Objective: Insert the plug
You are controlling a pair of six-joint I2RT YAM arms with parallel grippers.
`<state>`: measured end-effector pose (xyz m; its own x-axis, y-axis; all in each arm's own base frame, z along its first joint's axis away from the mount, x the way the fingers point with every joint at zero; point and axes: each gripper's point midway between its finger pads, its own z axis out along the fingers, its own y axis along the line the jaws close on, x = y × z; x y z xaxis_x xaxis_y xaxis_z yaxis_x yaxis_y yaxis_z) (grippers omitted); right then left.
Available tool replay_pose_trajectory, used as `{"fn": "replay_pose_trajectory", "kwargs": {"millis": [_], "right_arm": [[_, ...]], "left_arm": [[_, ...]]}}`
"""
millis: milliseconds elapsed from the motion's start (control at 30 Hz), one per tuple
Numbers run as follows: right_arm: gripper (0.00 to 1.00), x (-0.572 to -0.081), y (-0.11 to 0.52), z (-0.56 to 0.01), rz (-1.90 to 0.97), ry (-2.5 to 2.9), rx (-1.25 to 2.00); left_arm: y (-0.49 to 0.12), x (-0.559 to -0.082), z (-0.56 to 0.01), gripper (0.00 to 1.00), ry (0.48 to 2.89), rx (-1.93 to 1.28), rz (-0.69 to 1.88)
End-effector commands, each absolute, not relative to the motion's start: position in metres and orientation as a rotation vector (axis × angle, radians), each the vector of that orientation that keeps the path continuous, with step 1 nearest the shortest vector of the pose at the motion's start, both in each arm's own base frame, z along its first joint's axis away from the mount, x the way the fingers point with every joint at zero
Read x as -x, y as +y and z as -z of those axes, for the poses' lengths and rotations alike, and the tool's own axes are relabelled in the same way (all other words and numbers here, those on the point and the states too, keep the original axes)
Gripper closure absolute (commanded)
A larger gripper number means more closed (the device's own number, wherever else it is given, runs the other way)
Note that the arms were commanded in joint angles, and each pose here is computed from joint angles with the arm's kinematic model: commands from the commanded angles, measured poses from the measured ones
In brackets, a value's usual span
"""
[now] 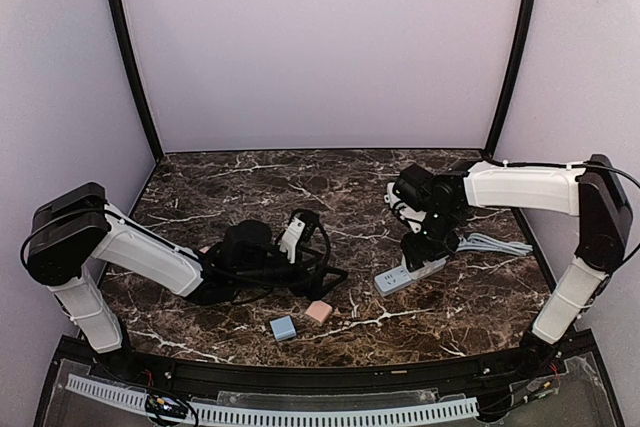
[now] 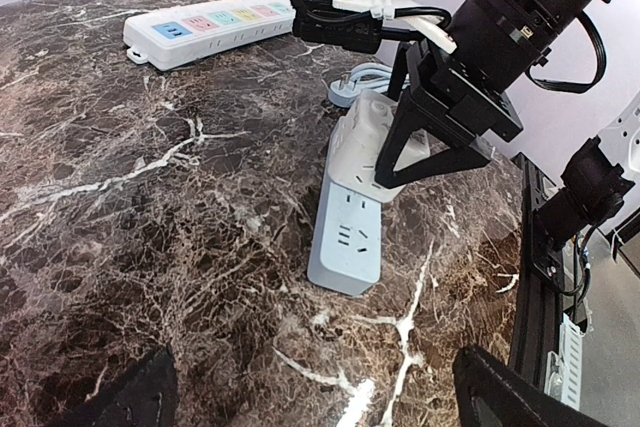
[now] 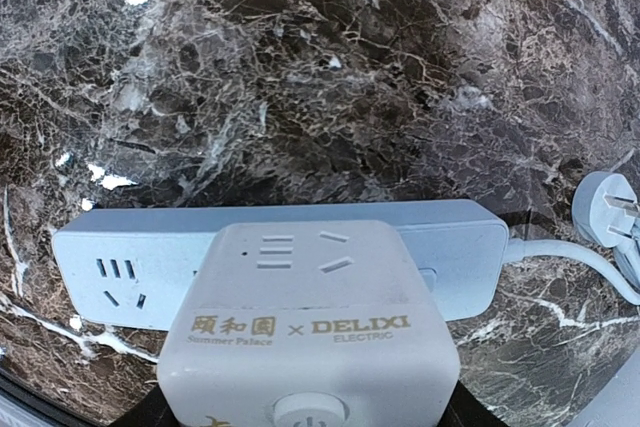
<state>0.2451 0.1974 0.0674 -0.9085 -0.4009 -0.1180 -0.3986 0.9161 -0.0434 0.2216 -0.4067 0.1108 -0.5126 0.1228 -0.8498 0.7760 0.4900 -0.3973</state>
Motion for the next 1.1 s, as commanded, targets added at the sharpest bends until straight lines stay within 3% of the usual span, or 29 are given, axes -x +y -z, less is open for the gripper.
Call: {"fn": "replay_pose_trajectory", "kwargs": {"millis": [0, 800, 1067], "right_arm": [[1.0, -0.245, 0.202, -0.056, 0.026, 2.96, 0.655], [1.0, -0.235, 0.181, -0.003, 0.166, 3.05, 0.55], [1.0, -0.239, 0.181, -0.015, 0.158, 3.019, 0.519]], "left_arm": [[-0.406, -0.217, -0.119, 0.04, 1.915, -0.749, 1.063], [-0.406, -0.217, -0.12, 0.04, 1.911, -0.743, 1.066], [-0.406, -0.217, -0.119, 0.04, 1.911, -0.743, 1.065]]}}
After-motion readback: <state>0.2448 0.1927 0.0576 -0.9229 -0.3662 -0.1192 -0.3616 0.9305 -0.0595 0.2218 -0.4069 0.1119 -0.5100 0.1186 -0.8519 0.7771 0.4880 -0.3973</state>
